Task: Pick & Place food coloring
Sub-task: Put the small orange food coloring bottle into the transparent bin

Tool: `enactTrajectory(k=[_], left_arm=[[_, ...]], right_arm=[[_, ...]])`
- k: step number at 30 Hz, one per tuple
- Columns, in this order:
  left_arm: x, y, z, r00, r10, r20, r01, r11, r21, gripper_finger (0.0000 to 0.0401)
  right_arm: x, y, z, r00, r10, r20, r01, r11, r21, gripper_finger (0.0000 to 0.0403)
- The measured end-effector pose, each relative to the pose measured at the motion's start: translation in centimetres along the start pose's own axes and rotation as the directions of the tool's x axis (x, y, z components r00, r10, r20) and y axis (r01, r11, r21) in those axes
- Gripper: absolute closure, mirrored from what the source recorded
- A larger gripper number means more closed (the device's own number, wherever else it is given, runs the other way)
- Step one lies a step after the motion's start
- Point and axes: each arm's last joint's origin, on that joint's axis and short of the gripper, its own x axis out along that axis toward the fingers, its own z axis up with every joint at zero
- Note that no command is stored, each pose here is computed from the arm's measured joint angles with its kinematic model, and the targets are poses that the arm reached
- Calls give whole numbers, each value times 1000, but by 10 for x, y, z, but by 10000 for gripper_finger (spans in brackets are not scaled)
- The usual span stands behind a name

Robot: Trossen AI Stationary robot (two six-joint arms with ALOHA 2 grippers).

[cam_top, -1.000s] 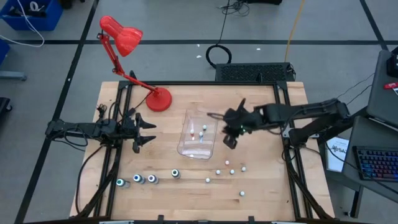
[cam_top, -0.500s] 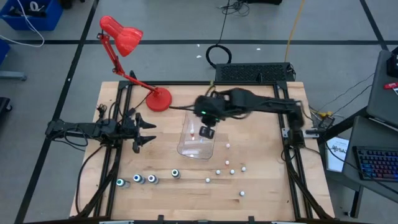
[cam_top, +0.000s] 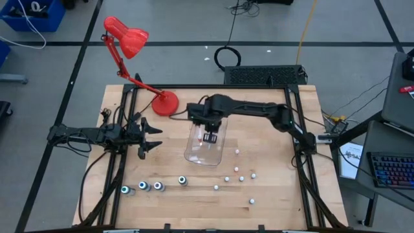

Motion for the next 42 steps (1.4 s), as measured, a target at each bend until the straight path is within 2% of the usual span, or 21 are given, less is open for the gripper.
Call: enactTrajectory(k=[8, 13, 19, 27, 33, 38, 42], left_arm=[[0, 0, 0, 1000, -1, 0, 1, 1000, 0, 148], [0, 0, 0, 1000, -1, 0, 1, 1000, 0, 148], [0, 0, 0, 1000, 0, 0, 0, 1000, 0, 148], [0, 0, 0, 1000, 0, 0, 0, 1000, 0, 148], [0, 0, 0, 1000, 0, 0, 0, 1000, 0, 148], [0, 0, 0, 1000, 0, 0, 0, 1000, 0, 148], [0, 0, 0, 1000, 0, 0, 0, 1000, 0, 148]], right_arm=[[29, 35, 4, 998, 67, 18, -65, 994, -83, 363], [40, 60, 2, 996, 78, 37, -71, 985, -158, 363], [67, 78, -2, 995, 86, 50, -71, 969, -238, 363], [86, 80, -3, 992, 94, 84, -69, 963, -261, 363], [87, 81, -1, 990, 99, 104, -68, 962, -265, 363], [87, 81, 0, 988, 102, 119, -68, 963, -262, 341], [87, 81, 0, 988, 102, 116, -68, 962, -263, 342]])
